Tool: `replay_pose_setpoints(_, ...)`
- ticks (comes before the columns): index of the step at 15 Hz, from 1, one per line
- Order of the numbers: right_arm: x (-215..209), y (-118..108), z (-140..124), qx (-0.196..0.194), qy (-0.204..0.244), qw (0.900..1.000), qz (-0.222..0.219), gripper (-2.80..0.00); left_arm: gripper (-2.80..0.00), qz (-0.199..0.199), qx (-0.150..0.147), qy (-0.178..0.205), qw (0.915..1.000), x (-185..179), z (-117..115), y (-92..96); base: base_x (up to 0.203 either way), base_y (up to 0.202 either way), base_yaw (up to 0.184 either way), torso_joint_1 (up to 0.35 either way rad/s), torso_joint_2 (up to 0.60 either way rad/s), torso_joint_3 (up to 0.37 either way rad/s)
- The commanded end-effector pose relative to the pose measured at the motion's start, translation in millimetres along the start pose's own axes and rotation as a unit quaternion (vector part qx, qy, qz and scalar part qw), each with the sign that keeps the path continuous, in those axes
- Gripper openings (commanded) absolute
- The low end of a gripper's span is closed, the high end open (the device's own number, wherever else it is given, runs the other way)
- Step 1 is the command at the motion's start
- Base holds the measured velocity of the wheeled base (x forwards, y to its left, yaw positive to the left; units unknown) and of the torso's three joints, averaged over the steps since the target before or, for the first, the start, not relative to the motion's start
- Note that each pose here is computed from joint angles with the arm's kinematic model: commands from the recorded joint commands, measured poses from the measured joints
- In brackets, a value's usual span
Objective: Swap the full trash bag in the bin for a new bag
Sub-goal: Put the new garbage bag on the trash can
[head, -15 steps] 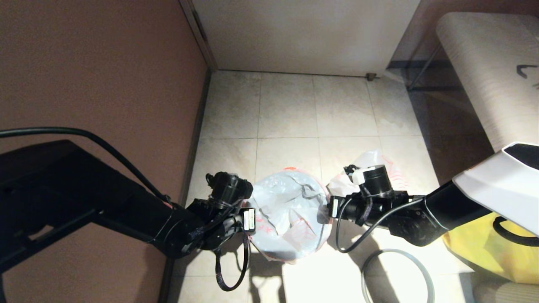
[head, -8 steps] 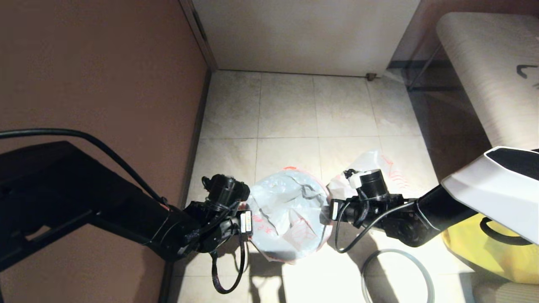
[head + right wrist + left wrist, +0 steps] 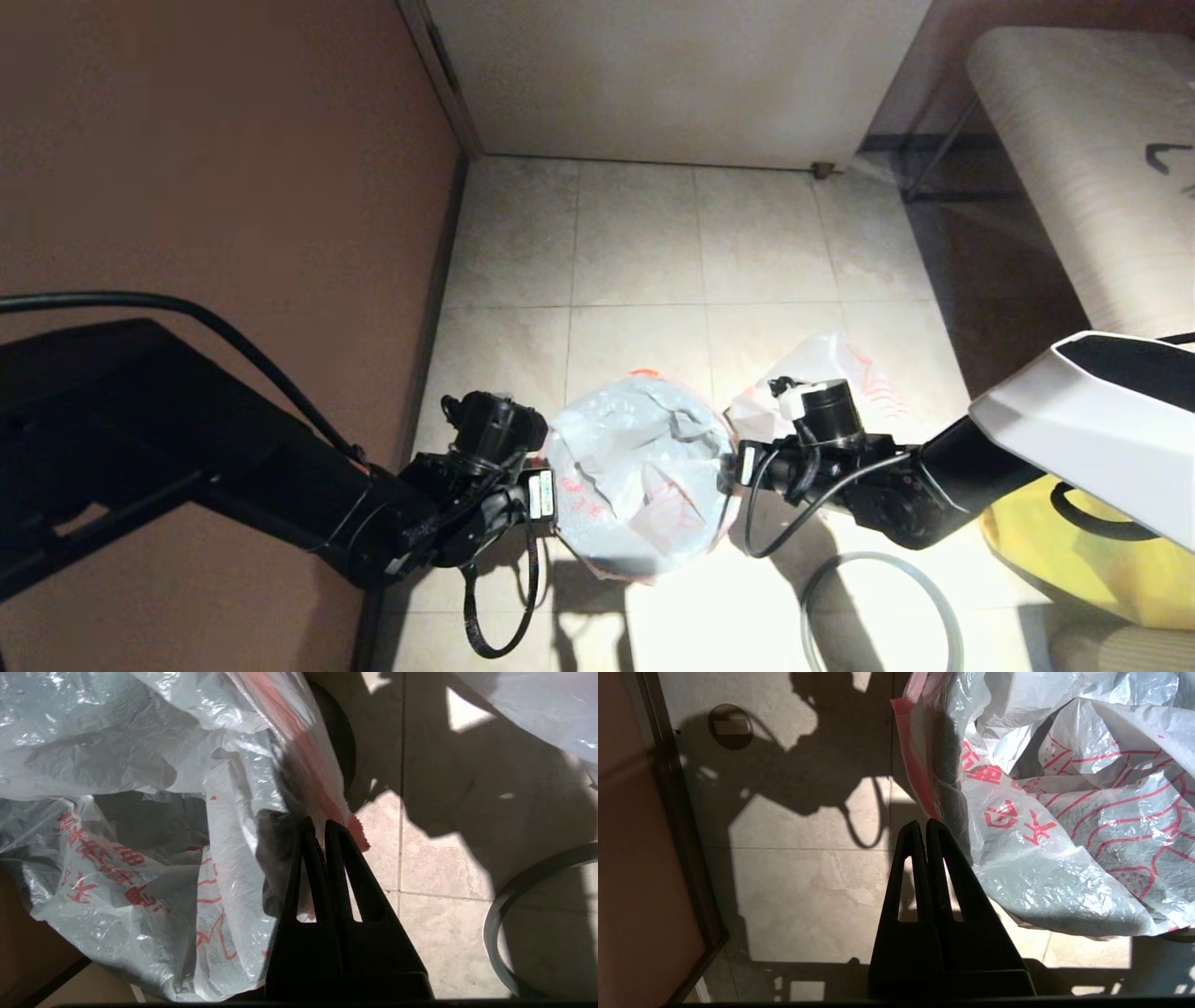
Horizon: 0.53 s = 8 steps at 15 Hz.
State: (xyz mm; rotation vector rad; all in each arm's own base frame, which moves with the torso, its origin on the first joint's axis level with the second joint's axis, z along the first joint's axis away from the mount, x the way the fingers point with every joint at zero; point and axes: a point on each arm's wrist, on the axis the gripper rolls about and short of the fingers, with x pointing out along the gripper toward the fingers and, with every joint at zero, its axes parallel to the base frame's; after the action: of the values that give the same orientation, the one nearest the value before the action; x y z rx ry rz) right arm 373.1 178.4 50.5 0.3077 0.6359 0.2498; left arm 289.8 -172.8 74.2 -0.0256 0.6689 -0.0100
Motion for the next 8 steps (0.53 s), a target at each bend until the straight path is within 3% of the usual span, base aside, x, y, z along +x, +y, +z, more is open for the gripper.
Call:
replay_pose_setpoints(1, 5.1, -3.9, -4.2, 0.002, 0.005, 1.0, -0.004, -2.8, -2.8, 0.001, -0.001, 0.0, 1.0, 1.0, -0.3, -0.2, 0.0, 0.0, 0.0, 0.0, 0.0, 0.0)
replay_pose_setpoints(8, 33.1, -10.6, -24.4, -0.002, 0.015, 1.0, -0.019, -2.8, -2.8, -0.002, -0.001, -0.002, 1.0, 6.8, 1.5, -4.4, 0.0, 0.0, 0.0, 0.0, 0.0, 0.0)
